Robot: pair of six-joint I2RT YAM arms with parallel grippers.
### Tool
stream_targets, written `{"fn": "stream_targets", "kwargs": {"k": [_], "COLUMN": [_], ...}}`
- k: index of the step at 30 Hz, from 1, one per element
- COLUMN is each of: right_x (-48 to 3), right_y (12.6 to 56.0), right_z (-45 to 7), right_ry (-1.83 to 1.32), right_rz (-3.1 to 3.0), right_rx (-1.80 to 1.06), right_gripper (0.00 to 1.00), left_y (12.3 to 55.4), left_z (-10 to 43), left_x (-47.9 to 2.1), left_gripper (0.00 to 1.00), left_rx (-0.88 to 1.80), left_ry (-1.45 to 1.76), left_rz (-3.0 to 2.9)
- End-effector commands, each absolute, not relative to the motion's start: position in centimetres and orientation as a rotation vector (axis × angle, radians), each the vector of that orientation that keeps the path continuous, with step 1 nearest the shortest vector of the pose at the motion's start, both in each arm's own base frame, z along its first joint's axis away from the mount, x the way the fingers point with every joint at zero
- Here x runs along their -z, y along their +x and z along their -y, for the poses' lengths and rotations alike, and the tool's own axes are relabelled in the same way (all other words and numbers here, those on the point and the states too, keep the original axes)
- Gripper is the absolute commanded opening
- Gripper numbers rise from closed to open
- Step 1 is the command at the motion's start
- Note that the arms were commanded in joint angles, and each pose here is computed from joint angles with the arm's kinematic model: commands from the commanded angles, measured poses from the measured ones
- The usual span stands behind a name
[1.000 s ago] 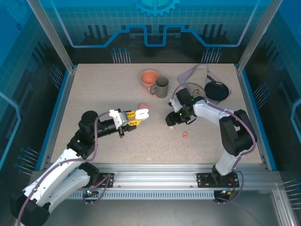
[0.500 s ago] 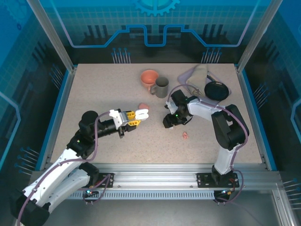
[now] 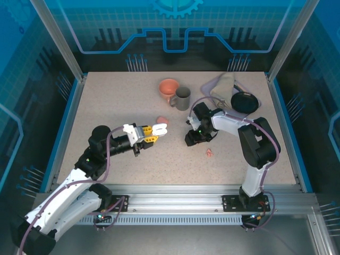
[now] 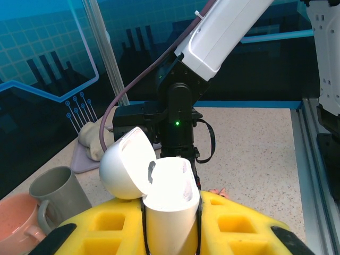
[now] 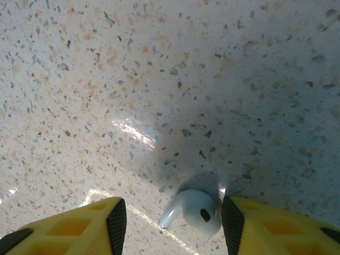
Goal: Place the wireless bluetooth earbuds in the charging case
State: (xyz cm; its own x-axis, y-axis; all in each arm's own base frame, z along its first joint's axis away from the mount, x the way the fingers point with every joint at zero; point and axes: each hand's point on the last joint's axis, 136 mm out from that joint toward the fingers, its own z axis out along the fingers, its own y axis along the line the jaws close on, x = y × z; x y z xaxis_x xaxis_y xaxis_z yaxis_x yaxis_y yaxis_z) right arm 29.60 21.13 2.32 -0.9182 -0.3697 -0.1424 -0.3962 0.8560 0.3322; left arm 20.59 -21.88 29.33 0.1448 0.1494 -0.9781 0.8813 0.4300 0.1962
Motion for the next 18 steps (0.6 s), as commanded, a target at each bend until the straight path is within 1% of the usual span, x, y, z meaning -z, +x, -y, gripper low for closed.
{"fn": "stream_targets", "kwargs": {"k": [1,6,18], "right_x": [-2.4,-2.6,-1.9], "right_y": [28.0,27.9,29.4], "right_z": [-21.8,-22.2,-21.4], "right_ry": [-0.652,-0.652,-0.614], "right_rz": [-2.983,-2.981,-2.990], "right_rx": [-0.619,-0.654,-0.545], "right_gripper": [0.51,0.46,0.45], "left_y": [20.3,20.4,20.5], "left_z": [21.9,21.9,21.8], "left_x": [-29.4,-29.4,-29.4], "left_gripper": [0.00,0.00,0.00], "left_rx": [0.683,0.680,0.679], "left_ry": [1.021,1.023,1.021], "left_rz": [-1.334,-1.335,-1.341]}}
